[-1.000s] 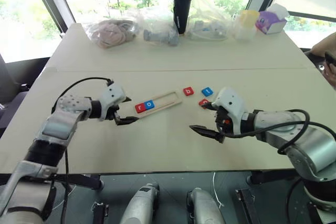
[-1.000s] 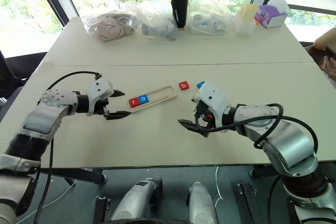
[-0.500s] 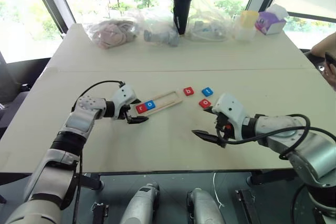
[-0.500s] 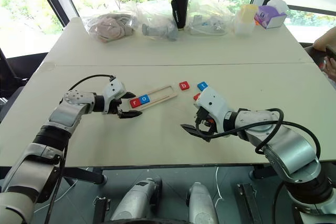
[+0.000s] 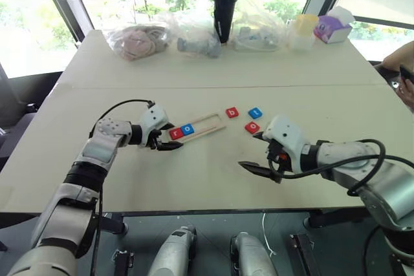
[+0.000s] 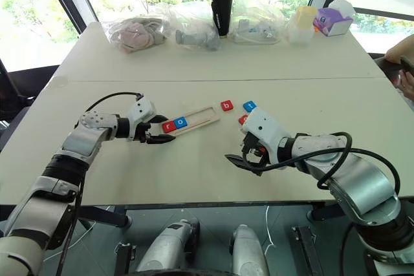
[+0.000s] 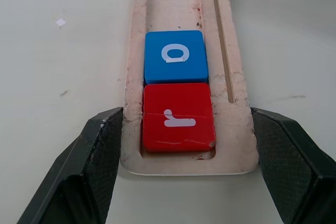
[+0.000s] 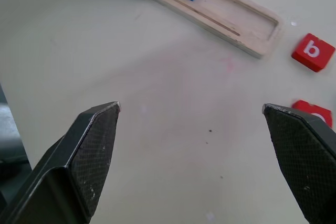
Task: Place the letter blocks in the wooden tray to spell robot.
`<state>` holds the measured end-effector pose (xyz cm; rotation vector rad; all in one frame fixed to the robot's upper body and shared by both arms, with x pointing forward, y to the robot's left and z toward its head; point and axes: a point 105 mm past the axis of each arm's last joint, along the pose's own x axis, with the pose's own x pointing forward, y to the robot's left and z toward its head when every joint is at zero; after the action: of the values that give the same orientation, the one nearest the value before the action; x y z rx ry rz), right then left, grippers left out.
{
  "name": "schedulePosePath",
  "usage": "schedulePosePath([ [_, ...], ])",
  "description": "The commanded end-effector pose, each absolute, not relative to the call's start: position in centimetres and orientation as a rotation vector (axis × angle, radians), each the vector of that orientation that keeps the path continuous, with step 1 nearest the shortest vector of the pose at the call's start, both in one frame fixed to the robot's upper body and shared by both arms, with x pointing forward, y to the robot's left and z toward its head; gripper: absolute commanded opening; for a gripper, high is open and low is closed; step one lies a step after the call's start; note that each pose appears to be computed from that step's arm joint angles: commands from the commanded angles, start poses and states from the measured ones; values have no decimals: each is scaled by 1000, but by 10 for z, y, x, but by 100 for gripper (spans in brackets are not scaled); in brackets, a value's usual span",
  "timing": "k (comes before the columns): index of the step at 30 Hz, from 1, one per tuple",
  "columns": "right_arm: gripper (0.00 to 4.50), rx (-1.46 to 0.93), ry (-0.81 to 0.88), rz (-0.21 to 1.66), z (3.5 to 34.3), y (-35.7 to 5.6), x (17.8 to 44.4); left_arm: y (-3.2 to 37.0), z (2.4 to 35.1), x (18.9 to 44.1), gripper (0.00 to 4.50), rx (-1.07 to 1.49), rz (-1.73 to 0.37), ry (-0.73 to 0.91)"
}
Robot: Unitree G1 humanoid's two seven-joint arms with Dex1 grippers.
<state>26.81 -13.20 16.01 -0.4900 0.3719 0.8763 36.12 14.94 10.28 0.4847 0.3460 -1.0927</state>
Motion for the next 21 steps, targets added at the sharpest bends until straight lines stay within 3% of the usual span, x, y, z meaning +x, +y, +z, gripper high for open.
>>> schedulePosePath([
  [1, 450, -502, 343, 831, 173, -151, 272, 150, 113, 328, 316, 646, -1276, 316],
  [6, 450, -475, 369, 816, 165, -162, 275, 158, 101, 300, 316, 785, -1377, 368],
  [15, 450, -438, 384, 833, 153, -160, 273, 155, 100, 306, 316, 757, -1317, 344],
  [17, 450, -432, 383, 837, 153, -160, 273, 154, 99, 306, 420, 756, -1317, 343],
  [18, 450, -431, 383, 839, 153, -159, 272, 154, 99, 306, 444, 758, -1318, 339],
  [21, 450, -429, 385, 841, 152, -159, 271, 153, 101, 308, 444, 757, -1318, 326],
])
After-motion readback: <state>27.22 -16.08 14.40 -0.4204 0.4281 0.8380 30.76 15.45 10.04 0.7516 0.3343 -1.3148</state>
